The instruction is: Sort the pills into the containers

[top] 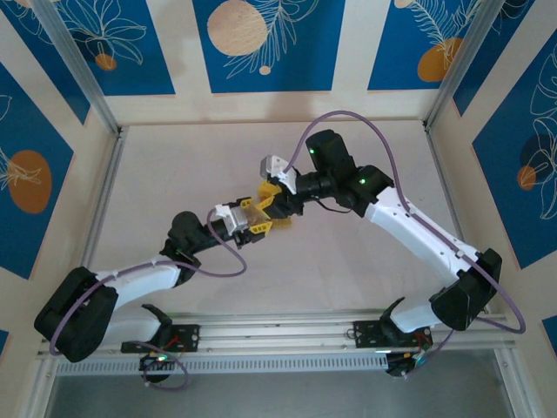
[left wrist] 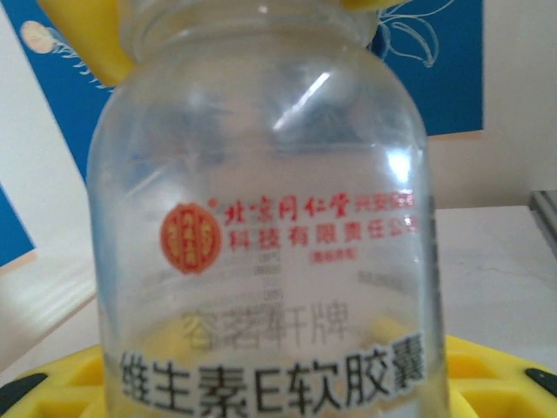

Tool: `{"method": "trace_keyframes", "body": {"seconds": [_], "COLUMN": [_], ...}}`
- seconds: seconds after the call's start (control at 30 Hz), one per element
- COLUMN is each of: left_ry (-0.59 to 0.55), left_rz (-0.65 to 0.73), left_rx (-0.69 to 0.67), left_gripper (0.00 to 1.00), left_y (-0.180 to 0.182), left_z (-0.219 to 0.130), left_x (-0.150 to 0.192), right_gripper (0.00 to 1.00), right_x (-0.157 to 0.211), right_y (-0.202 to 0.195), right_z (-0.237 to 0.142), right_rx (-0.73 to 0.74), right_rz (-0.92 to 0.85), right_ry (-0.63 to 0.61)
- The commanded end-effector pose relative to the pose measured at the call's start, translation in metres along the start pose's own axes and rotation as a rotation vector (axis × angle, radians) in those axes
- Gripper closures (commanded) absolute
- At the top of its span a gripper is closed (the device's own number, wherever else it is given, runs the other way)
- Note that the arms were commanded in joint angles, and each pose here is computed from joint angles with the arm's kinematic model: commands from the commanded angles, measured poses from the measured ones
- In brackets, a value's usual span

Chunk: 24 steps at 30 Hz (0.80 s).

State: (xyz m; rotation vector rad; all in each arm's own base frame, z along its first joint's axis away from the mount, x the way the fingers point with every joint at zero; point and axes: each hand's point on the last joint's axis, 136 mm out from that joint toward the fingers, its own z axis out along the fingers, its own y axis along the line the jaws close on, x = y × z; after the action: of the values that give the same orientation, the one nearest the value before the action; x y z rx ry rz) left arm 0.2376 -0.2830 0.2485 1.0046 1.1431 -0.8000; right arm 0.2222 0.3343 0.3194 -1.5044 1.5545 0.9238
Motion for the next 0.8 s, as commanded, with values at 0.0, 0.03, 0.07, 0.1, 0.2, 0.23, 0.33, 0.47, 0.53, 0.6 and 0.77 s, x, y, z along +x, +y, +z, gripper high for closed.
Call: {"method": "trace_keyframes", "body": {"seconds": [0.0, 0.03, 0.07, 0.1, 0.2, 0.23, 0.33, 0.47, 0.53, 0.6, 0.77], "left_ry": [-0.136, -0.139, -0.140, -0.139, -0.126, -0.122, -0.107, -0.079, -0.057, -0.024, 0.002], "left_rz": [0.057, 0.052, 0.053, 0.051, 0.046, 0.048, 0.048, 0.056, 0.062, 0.072, 0.080], "left_rx": [0.077, 0.078, 0.077, 0.075, 0.065, 0.066, 0.052, -0.047, -0.099, -0.118, -0.227], "left_gripper": [1.00, 1.00, 1.00, 1.00, 1.00, 1.00, 1.00, 1.00, 1.00, 1.00, 1.00], "left_y": [-0.007, -0.008, -0.008, -0.008, -0.007, -0.008, -0.006, 0.009, 0.017, 0.021, 0.042], "left_z": [0.005, 0.004, 0.004, 0.004, 0.003, 0.003, 0.003, 0.002, 0.001, 0.003, 0.003], "left_x": [-0.041, -0.041, -0.040, -0.040, -0.034, -0.032, -0.026, -0.016, -0.010, -0.001, 0.005], "right_gripper": [0.47, 0.42, 0.39, 0.36, 0.28, 0.26, 0.22, 0.22, 0.23, 0.24, 0.29], "right_x": [0.008, 0.007, 0.007, 0.007, 0.008, 0.006, -0.001, -0.016, -0.026, -0.038, -0.035], "right_y": [0.019, 0.017, 0.013, 0.011, 0.004, 0.003, 0.005, -0.005, -0.015, -0.030, -0.076], "right_z": [-0.004, -0.005, -0.007, -0.008, -0.013, -0.016, -0.027, -0.043, -0.050, -0.057, -0.060], "right_rx": [-0.091, -0.083, -0.069, -0.059, -0.026, -0.022, -0.012, 0.093, 0.168, 0.263, 0.533], "right_rz": [-0.014, -0.007, 0.005, 0.014, 0.045, 0.054, 0.067, 0.103, 0.162, 0.249, 0.601], "right_ry": [0.036, 0.039, 0.044, 0.048, 0.058, 0.054, 0.019, -0.039, -0.079, -0.124, -0.147]}}
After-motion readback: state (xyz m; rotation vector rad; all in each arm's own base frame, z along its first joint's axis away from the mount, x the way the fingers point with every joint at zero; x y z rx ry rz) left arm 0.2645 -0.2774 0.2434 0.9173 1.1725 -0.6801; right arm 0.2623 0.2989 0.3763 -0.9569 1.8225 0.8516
